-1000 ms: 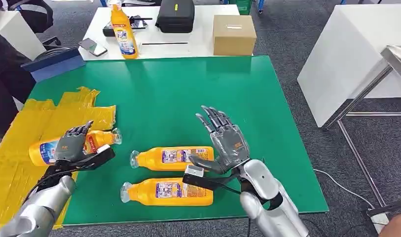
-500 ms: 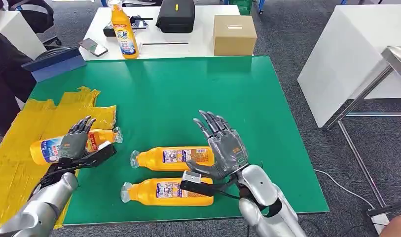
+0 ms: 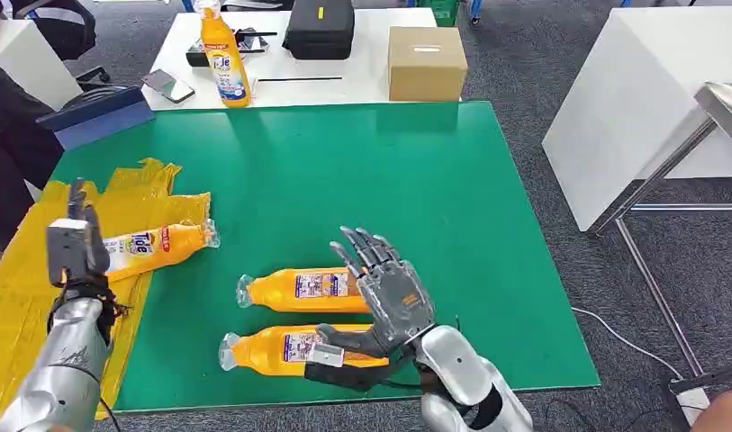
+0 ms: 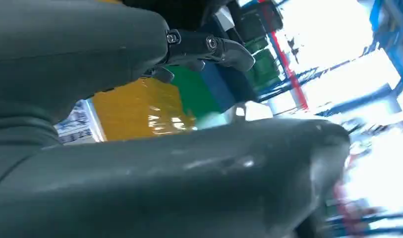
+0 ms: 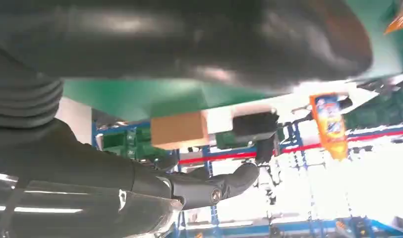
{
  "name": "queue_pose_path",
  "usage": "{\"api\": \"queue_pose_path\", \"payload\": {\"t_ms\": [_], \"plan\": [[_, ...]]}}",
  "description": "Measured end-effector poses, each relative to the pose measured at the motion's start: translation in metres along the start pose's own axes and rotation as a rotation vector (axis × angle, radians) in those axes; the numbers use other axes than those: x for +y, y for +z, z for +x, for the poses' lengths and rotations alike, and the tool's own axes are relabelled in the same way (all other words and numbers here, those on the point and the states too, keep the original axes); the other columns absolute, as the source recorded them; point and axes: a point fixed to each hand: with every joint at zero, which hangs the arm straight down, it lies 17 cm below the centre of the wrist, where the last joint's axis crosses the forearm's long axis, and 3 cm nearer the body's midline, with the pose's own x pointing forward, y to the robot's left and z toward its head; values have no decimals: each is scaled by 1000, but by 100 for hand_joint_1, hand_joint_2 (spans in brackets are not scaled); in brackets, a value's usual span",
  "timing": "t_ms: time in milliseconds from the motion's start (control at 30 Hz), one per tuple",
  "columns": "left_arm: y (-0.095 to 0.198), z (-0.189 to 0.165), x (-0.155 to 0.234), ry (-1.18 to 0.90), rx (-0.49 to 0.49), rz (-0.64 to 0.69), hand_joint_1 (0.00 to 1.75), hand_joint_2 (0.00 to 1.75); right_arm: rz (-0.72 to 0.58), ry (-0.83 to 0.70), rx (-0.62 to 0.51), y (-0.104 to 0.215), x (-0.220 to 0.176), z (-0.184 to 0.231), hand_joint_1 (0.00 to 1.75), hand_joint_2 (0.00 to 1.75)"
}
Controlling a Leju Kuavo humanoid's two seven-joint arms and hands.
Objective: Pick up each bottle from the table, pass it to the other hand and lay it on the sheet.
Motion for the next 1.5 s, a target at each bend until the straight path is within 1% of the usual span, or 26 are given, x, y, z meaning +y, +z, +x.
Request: {"api": "queue_pose_path", "payload": {"t_ms": [100,200,367,400,567,700,833,1100,1500], "plan": [[7,16,13,68,-50,32,0,0,27,-11,-18,9,13,14,0,0],[13,25,21,68,-81,49,0,0,44,-19,-28,15,20,22,0,0],[15,36,28,67,-113,63,0,0,48,-23,-37,16,22,27,0,0],[16,37,29,73,-117,67,0,0,47,-24,-38,17,22,27,0,175],[21,45,37,102,-139,101,0,0,65,-30,-48,20,28,33,0,175],[24,51,38,101,-136,116,0,0,122,-19,-4,25,42,32,0,175],[22,54,31,111,-131,113,0,0,175,3,53,31,56,25,0,175],[8,66,26,115,-148,119,0,0,255,27,115,41,87,6,0,175],[3,62,25,122,-134,120,0,0,325,27,148,50,116,-5,0,175]]}}
